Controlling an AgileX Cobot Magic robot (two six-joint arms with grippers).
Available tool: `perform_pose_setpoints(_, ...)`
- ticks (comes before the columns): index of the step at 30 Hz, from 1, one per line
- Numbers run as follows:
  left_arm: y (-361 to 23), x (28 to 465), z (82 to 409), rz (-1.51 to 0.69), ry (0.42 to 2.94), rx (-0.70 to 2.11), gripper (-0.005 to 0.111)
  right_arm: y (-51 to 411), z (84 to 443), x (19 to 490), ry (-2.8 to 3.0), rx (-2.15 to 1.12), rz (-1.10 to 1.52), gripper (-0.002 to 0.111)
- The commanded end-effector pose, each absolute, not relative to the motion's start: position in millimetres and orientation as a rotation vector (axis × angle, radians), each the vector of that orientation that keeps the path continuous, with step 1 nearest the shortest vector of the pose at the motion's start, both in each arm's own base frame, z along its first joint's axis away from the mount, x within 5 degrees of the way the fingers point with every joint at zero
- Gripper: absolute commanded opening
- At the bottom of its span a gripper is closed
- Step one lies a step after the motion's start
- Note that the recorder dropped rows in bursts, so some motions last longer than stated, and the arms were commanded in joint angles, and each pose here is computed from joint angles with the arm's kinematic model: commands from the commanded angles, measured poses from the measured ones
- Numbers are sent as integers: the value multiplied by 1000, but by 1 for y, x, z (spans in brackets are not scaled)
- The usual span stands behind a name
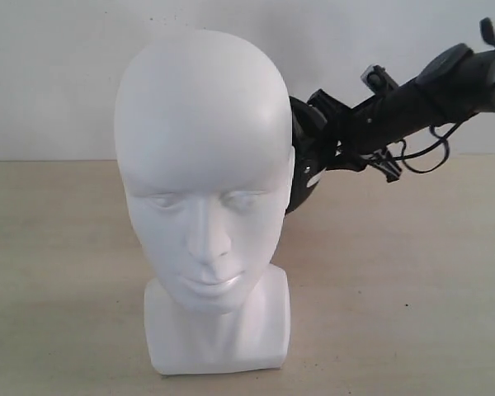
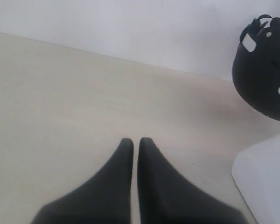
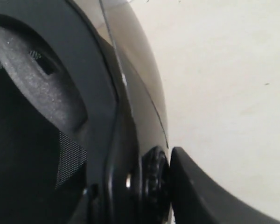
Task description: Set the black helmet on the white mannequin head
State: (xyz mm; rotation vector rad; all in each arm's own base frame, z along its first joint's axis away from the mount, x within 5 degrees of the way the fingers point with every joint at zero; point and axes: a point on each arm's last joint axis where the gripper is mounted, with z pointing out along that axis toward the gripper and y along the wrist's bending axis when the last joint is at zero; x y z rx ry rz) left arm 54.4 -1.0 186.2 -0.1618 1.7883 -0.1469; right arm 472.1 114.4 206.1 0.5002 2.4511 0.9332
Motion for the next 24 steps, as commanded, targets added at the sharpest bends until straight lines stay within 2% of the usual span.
perform_pose_setpoints(1,-1,54,186,-147,1785,-162,4,85,243,461,2482,419,852,0)
perform_pose_setpoints(7,-1,54,186,-147,1785,-162,4,47,274,438,2556,337,755,0)
perform_pose_setpoints(13,-1,54,186,-147,1785,-162,4,-11,292,362,2529,368,648,0)
perform_pose_setpoints(19,-1,54,186,-147,1785,-162,4,-8,256,293,2613,278,614,0)
perform_pose_setpoints(24,-1,54,186,-147,1785,-162,4,-9,246,267,2567,295,531,0)
